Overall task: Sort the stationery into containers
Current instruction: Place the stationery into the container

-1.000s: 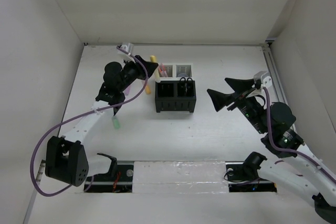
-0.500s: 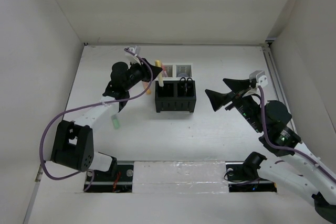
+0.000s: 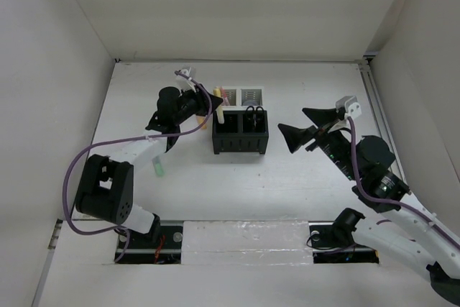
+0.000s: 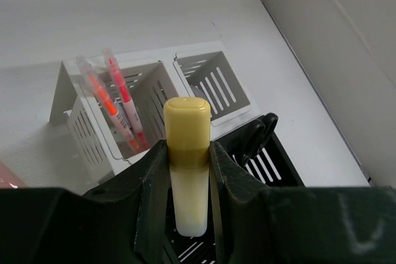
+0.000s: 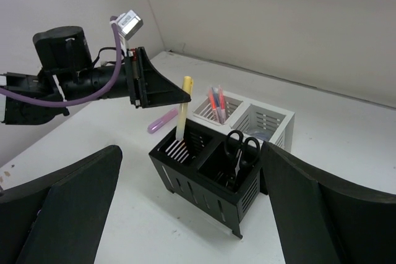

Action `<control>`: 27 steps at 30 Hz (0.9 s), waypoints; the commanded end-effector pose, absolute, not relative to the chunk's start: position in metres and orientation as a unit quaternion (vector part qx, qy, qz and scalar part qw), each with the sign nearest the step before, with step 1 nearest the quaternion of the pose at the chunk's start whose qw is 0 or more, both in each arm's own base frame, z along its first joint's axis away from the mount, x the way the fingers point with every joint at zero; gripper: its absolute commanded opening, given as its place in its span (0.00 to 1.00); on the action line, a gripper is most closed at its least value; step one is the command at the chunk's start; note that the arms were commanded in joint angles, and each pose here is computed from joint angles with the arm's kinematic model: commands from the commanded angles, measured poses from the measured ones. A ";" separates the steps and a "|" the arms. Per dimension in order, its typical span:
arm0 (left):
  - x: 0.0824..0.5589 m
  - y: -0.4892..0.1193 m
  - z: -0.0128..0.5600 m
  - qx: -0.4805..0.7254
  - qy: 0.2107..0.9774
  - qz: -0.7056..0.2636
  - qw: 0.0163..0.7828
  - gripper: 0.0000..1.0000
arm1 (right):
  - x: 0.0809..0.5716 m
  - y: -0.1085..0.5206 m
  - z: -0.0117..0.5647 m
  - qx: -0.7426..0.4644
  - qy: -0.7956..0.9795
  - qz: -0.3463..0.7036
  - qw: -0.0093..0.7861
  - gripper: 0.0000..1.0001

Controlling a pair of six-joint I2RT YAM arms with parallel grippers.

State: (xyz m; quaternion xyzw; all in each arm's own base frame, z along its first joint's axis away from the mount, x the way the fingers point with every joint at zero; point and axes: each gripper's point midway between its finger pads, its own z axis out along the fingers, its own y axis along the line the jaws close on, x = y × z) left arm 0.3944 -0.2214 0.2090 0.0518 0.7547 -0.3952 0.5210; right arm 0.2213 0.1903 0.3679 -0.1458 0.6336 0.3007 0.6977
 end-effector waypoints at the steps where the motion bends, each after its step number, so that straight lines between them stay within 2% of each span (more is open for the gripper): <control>1: 0.398 -0.225 0.221 0.064 0.735 -0.406 0.539 0.00 | 0.218 0.195 0.372 -0.161 0.620 0.310 0.702 1.00; 9: 0.394 -0.231 0.214 0.067 0.742 -0.401 0.534 0.00 | 0.218 0.194 0.372 -0.165 0.619 0.307 0.704 1.00; 14: 0.388 -0.250 0.192 0.090 0.770 -0.357 0.521 0.00 | 0.217 0.195 0.372 -0.169 0.618 0.309 0.703 1.00; 24: 0.391 -0.239 0.208 0.069 0.764 -0.337 0.545 0.00 | 0.212 0.194 0.377 -0.176 0.608 0.314 0.707 1.00; 25: 0.390 -0.239 0.204 0.069 0.767 -0.336 0.542 0.07 | 0.212 0.194 0.377 -0.176 0.608 0.314 0.707 1.00; 27: 0.389 -0.238 0.208 0.069 0.764 -0.337 0.545 0.16 | 0.213 0.197 0.374 -0.181 0.611 0.316 0.703 1.00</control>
